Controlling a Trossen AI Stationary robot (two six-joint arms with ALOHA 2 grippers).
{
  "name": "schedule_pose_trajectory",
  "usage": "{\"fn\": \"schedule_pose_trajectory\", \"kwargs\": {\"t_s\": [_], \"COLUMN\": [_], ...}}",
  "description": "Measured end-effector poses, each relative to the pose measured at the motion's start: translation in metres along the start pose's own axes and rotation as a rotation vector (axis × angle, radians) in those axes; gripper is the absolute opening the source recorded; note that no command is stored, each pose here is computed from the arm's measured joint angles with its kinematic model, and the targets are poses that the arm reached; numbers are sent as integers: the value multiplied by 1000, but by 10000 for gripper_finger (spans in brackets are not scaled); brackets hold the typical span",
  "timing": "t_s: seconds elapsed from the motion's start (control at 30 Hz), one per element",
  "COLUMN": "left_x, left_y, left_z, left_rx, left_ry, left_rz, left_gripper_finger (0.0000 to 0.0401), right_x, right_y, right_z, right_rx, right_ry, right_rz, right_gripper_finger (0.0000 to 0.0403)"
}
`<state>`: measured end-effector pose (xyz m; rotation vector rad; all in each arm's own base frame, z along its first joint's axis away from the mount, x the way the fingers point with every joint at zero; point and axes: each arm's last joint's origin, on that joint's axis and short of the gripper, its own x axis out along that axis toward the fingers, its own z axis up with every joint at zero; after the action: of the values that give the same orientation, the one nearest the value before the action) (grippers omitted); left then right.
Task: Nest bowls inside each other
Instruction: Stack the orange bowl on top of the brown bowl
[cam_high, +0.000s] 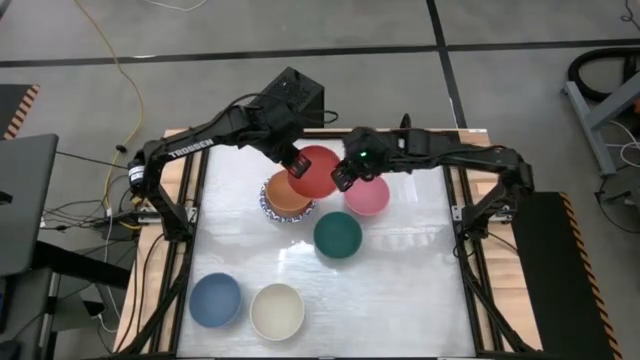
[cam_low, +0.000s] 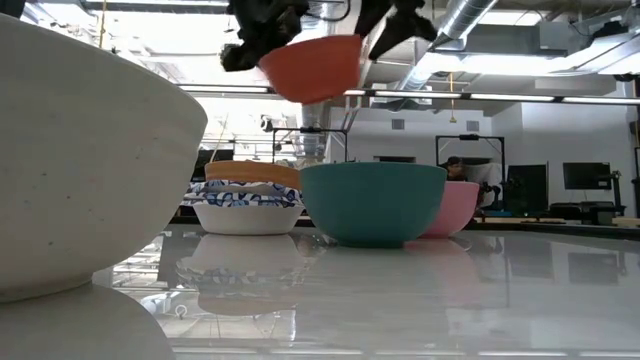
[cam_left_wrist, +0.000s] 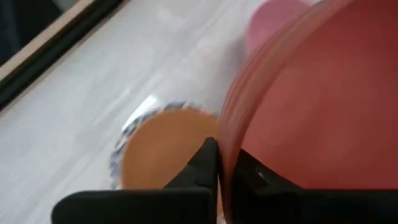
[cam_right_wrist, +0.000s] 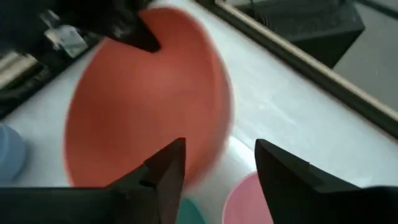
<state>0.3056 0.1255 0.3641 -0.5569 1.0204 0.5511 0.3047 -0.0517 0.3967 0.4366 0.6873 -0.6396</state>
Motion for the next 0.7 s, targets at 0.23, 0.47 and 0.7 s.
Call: {"fn": "schedule_pose_trajectory", "kwargs": {"t_s": [0.23, 0.47, 0.7], "left_x": [-1, 3, 47], "left_y": [22, 32, 43], "left_z": [-2, -1, -13], "left_rx": [-9, 11, -39], "left_ry": [77, 82, 152], "left_rz": [68, 82, 11], "left_gripper_finger": [1, 1, 0], "right_x": [-57, -99, -120], "right_y": [-26, -48, -53], "right_z": [-6, -19, -37], "right_rx": [1, 52, 43], "right_ry": [-38, -47, -29], "right_rz": [5, -4, -74], "right_gripper_finger": [209, 200, 200]}}
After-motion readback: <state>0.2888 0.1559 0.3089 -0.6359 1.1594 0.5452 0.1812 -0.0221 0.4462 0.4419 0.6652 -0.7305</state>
